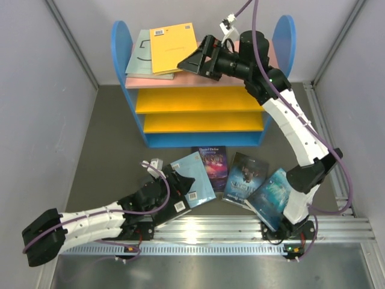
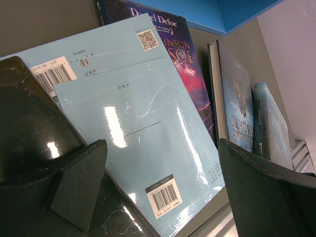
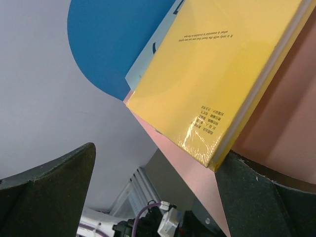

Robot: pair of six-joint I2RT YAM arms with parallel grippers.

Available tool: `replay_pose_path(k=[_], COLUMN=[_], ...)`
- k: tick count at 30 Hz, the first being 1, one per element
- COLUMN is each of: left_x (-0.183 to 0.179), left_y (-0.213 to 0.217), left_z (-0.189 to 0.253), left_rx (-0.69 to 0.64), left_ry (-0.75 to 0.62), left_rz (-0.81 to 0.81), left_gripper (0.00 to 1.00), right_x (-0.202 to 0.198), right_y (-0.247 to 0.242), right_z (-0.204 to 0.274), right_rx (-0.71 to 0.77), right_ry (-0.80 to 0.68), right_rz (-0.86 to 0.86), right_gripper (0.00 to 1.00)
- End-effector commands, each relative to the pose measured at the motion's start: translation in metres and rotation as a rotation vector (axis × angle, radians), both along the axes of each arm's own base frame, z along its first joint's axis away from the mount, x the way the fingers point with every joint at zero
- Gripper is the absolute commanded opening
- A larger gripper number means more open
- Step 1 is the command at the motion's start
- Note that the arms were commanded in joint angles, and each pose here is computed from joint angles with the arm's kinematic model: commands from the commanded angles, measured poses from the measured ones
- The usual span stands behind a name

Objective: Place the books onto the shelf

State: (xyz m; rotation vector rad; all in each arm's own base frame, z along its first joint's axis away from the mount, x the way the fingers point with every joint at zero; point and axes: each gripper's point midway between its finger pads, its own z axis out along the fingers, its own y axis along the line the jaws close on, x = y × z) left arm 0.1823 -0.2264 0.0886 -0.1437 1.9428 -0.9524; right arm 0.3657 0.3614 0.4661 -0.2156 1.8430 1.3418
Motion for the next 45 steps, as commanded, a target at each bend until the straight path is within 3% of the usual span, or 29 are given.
replay_pose_path(k=[1, 12, 18, 20, 21, 23, 24, 27, 30, 45], left_x=[0.004, 0.003, 0.003, 0.003, 0.003, 0.004, 0.003, 0.003, 0.003, 0.003], left_y=[-0.003, -0.003, -0.003, -0.003, -0.003, -0.003, -0.003, -0.003, -0.003, -0.004], left_z=[0.013, 0.012, 0.013, 0.013, 0.013, 0.013, 0.012, 0.012, 0.013, 0.013], left_rx=[-0.022, -0.022, -0.026, -0.026, -0.026, -0.026, -0.023, -0.023, -0.026, -0.034], left_ry=[-0.023, -0.019, -0.02, -0.02, -0.02, -0.02, -0.019, -0.019, -0.02, -0.025], left_rz=[0.004, 0.002, 0.002, 0.002, 0.002, 0.005, 0.002, 0.002, 0.004, 0.001], left_gripper=[0.99, 0.99, 0.99, 0.99, 0.99, 0.99, 0.99, 0.99, 0.99, 0.99], right_x=[-0.001, 0.021, 0.057, 0.071, 0.074, 0.085, 0.086, 0.099, 0.109, 0.109], right_y=[-0.019, -0.059, -0.078, -0.082, -0.08, -0.078, -0.079, -0.085, -0.082, 0.02], right_z=[-0.091, -0.091, -0.078, -0.061, -0.061, -0.04, -0.033, -0.032, -0.035, -0.076], right_rx=[-0.253, -0.363, -0.319, -0.247, -0.225, -0.127, -0.098, -0.057, -0.063, -0.182], right_ry=[0.211, 0.163, 0.14, 0.115, 0.112, 0.06, 0.047, 0.047, 0.045, -0.018], right_rz=[-0.048, -0.281, -0.423, -0.455, -0.45, -0.456, -0.463, -0.516, -0.535, -0.44], right_gripper=[1.0, 1.0, 1.0, 0.89, 0.72, 0.51, 0.32, 0.05, 0.01, 0.03])
